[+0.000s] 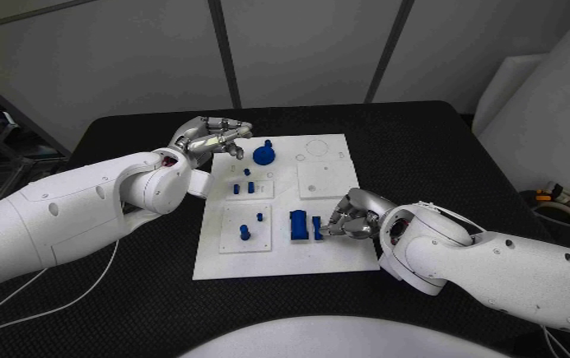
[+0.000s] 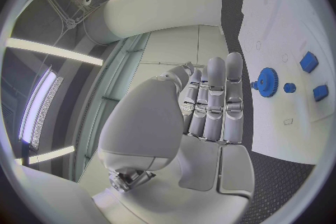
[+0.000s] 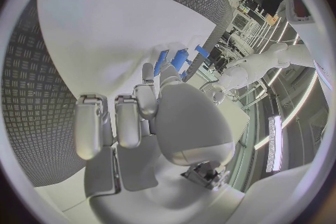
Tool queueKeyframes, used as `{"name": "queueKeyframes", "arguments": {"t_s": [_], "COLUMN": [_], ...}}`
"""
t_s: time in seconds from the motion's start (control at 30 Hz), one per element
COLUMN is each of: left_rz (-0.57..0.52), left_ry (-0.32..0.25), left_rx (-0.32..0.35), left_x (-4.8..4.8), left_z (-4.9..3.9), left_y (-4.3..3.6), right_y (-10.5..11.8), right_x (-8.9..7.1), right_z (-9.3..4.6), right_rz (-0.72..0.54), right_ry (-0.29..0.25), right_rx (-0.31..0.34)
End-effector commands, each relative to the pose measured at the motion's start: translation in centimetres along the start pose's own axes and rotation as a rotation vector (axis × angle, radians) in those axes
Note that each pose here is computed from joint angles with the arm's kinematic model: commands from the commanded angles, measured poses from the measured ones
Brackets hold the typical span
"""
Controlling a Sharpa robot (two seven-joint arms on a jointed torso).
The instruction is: Assemble the parts on the task board
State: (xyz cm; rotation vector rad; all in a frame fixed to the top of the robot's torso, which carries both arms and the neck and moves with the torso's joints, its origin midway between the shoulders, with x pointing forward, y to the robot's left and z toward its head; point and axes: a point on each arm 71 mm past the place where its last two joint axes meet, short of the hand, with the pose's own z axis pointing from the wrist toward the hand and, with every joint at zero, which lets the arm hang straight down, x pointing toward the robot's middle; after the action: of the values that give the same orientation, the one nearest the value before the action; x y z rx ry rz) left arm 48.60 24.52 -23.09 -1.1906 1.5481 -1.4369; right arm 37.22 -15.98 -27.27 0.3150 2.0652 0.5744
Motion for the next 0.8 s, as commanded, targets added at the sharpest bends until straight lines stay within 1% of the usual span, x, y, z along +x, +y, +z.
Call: {"name": "queueKeyframes", "arguments": {"t_s": [0.03,0.27,0.33,0.4,0.5,0.6,0.67,0.7,0.8], "left_rz": [-0.005,-0.007,-0.007,-0.006,-0.005,-0.011,-0.027,-0.032,-0.06], "left_ry": [0.011,0.008,0.004,-0.001,-0.01,-0.022,-0.034,-0.038,-0.063], "left_rx": [0.005,-0.001,-0.003,-0.004,-0.002,0.001,0.006,0.009,0.028], "left_x": [0.17,0.14,0.03,-0.09,-0.33,-0.59,-0.81,-0.88,-1.31], "left_z": [0.1,0.15,0.18,0.24,0.29,0.32,0.35,0.35,0.35], "left_y": [-0.06,0.37,0.53,0.7,0.94,1.16,1.31,1.35,1.56], "right_y": [0.4,0.2,0.0,-0.4,-1.2,-2.0,-2.6,-2.7,-3.5], "right_x": [-0.4,-0.9,-1.1,-1.6,-3.1,-4.7,-5.9,-6.2,-7.8], "right_z": [-0.1,-0.4,-0.5,-0.3,0.5,1.5,2.4,2.7,4.3], "right_rz": [-0.017,0.026,0.069,0.139,0.252,0.394,0.503,0.533,0.646], "right_ry": [-0.052,-0.09,-0.088,-0.089,-0.101,-0.121,-0.136,-0.142,-0.173], "right_rx": [-0.045,-0.075,-0.088,-0.109,-0.152,-0.193,-0.217,-0.224,-0.258]}}
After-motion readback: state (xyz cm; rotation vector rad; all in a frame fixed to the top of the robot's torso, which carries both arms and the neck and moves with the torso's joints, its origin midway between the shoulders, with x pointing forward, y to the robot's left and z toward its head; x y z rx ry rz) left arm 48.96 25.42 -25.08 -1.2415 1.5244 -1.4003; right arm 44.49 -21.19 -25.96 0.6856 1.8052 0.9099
